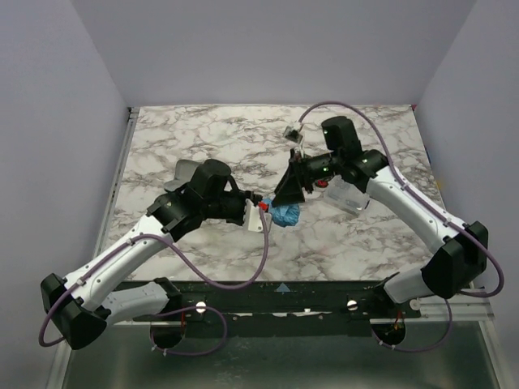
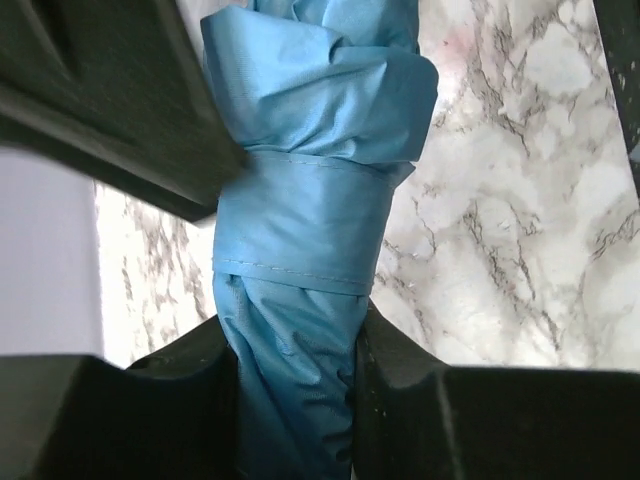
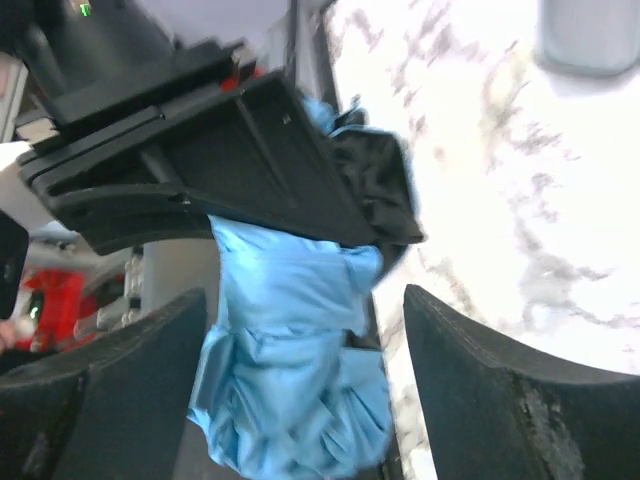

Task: Open the umbrella

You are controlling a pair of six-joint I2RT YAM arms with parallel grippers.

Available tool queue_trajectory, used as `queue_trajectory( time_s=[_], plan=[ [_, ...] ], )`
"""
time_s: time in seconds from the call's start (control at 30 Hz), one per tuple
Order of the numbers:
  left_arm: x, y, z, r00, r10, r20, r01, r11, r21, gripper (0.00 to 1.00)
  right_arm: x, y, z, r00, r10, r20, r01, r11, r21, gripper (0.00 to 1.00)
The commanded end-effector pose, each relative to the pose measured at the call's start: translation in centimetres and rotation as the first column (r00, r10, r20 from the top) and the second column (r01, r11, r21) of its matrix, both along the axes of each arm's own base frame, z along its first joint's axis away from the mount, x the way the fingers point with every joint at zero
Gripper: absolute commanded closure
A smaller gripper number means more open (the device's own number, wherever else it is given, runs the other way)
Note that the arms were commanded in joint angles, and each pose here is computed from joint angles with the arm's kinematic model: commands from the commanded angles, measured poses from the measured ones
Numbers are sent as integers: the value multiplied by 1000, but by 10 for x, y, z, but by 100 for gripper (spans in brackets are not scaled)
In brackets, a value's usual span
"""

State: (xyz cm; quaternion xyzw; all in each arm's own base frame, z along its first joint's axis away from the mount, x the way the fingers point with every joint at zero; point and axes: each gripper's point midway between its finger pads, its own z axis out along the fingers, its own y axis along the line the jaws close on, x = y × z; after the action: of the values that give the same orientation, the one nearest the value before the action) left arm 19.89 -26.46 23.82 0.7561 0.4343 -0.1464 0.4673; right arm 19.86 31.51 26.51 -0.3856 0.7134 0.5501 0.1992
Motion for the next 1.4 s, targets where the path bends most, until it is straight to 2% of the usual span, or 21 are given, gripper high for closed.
queue_trajectory(
  time_s=[0.0,0.07,0.1,0.2,0.3,0.4,0.5,0.63,0.77,1.03,1.1,1.13,1.27,1.3,1.37],
  plan=[
    [3,-4,56,981,81,-179,-124,961,-247,100,69,-31,61,971,-221,93,209,970,124,14],
    [5,-5,91,941,71,-332,-196,911,-362,100,115,-67,87,926,-369,85,348,918,189,6],
    [7,-4,108,902,54,-428,-247,879,-407,100,130,-80,99,907,-419,51,399,890,219,1],
    [20,-2,154,761,-40,-647,-387,772,-504,100,154,-105,133,861,-505,68,461,829,315,0],
    [36,1,185,703,-123,-701,-453,682,-574,100,150,-105,153,846,-527,87,453,794,406,0],
    [44,-1,201,642,-189,-743,-493,641,-589,100,142,-103,158,841,-541,-12,489,750,446,0],
    [49,-4,205,582,-236,-778,-530,615,-583,99,132,-89,166,845,-534,27,459,751,475,0],
    [54,-9,199,514,-283,-810,-551,614,-565,98,112,-65,185,866,-494,82,385,761,521,0],
    [58,-12,197,467,-315,-826,-573,603,-554,98,95,-43,191,878,-458,138,321,778,540,0],
    [53,-27,200,449,-352,-821,-539,626,-563,98,92,-7,194,886,-439,148,292,777,558,1],
    [50,-31,199,448,-357,-819,-522,640,-564,98,102,-4,194,874,-470,121,331,759,561,7],
    [48,-33,199,447,-359,-819,-514,646,-564,98,106,-3,194,871,-478,113,340,753,564,14],
    [50,-34,193,437,-344,-831,-525,653,-546,95,114,-3,199,857,-501,122,350,740,574,61],
    [52,-33,191,440,-332,-834,-532,653,-540,90,115,-3,198,856,-502,124,352,741,572,73],
    [54,-30,188,445,-304,-842,-541,659,-523,73,115,-4,199,853,-506,129,353,740,573,94]
  ],
)
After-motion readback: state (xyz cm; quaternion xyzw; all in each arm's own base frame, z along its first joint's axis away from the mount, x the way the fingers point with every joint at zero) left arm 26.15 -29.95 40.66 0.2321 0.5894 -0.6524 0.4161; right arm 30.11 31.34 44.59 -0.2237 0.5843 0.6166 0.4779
